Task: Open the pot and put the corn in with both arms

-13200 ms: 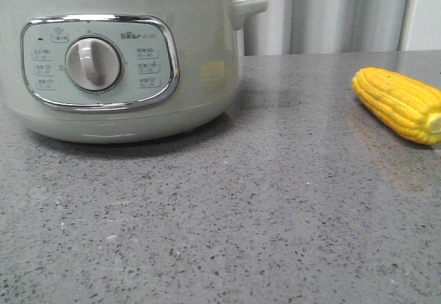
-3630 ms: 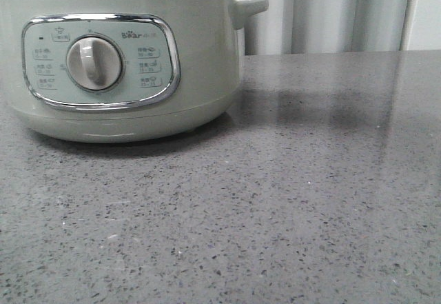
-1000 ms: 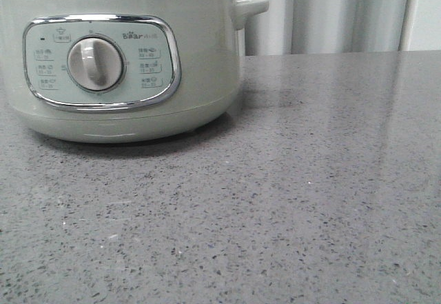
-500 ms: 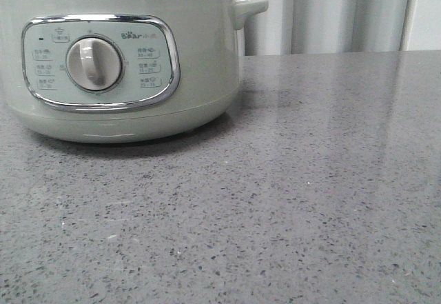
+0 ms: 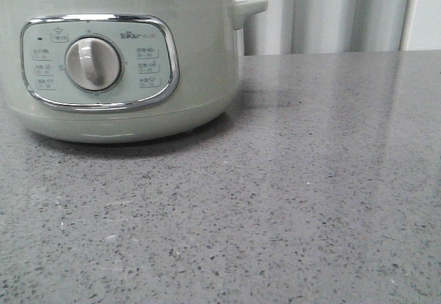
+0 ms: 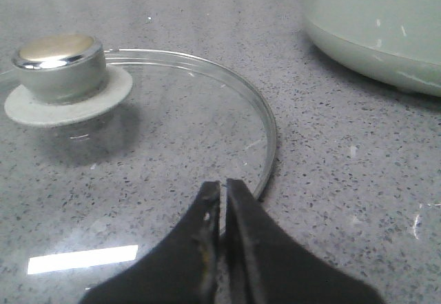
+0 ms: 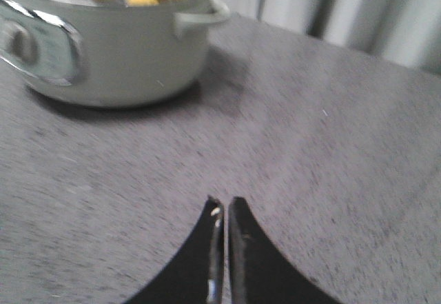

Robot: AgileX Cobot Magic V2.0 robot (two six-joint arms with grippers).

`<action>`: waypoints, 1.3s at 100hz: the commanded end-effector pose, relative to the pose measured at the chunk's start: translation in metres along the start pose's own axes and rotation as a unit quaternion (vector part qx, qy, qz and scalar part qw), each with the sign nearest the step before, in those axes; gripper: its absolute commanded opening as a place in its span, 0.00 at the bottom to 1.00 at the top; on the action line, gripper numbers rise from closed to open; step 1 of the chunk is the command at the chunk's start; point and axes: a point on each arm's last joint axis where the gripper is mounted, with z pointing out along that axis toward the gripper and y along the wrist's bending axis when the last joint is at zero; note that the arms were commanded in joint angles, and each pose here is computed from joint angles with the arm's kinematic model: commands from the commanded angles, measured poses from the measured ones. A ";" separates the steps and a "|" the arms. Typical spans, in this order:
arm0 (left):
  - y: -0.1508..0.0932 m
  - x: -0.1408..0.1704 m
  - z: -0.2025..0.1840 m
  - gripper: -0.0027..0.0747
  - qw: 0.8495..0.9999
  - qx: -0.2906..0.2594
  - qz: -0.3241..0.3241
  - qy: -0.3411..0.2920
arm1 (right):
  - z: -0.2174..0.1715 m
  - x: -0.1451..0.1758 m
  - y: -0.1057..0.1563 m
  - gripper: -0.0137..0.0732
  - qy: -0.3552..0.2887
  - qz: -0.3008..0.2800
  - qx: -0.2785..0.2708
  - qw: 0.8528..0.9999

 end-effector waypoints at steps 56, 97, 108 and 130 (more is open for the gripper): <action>0.000 0.004 0.000 0.01 1.000 0.001 -0.008 -0.021 | 0.023 0.108 0.007 0.07 -0.014 0.056 0.147 0.987; 0.000 0.004 0.000 0.01 1.000 0.001 -0.008 -0.022 | 0.024 0.112 0.008 0.07 0.009 0.060 0.144 0.988; 0.000 0.004 0.000 0.01 1.000 0.001 -0.008 -0.022 | 0.024 0.112 0.008 0.07 0.009 0.060 0.144 0.988; 0.000 0.004 0.000 0.01 1.000 0.001 -0.008 -0.022 | 0.024 0.112 0.008 0.07 0.009 0.060 0.144 0.988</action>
